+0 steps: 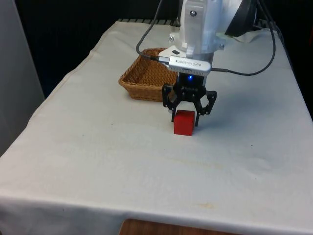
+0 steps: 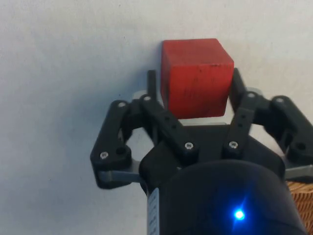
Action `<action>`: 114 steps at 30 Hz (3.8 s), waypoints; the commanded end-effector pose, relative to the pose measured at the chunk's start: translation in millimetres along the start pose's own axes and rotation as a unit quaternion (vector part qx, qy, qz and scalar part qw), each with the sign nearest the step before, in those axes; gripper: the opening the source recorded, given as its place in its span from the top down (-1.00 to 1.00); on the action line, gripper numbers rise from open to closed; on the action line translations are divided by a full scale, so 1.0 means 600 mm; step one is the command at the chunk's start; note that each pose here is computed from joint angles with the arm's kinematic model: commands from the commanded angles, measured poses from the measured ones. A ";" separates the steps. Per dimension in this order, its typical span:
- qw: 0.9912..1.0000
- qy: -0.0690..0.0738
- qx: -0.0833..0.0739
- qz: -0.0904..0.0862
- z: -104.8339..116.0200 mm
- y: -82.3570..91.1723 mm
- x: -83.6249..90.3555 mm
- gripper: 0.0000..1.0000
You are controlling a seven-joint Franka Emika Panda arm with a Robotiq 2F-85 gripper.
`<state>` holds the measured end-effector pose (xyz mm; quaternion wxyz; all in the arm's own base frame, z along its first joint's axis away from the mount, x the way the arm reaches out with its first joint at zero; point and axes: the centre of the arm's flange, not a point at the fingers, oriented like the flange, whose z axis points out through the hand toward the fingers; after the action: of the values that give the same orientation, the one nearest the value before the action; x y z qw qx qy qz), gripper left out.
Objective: Pick up the cube and place it into the basket.
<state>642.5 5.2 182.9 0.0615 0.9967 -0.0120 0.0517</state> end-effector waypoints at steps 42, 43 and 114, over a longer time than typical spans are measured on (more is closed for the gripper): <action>1.000 -0.002 0.006 0.001 -0.145 0.047 -0.042 0.94; 1.000 -0.002 0.006 0.001 -0.148 0.048 -0.045 0.94; 0.999 -0.041 -0.003 -0.018 -0.113 0.207 -0.366 0.94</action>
<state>413.6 -104.4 242.2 0.0631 0.9980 0.0017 0.0038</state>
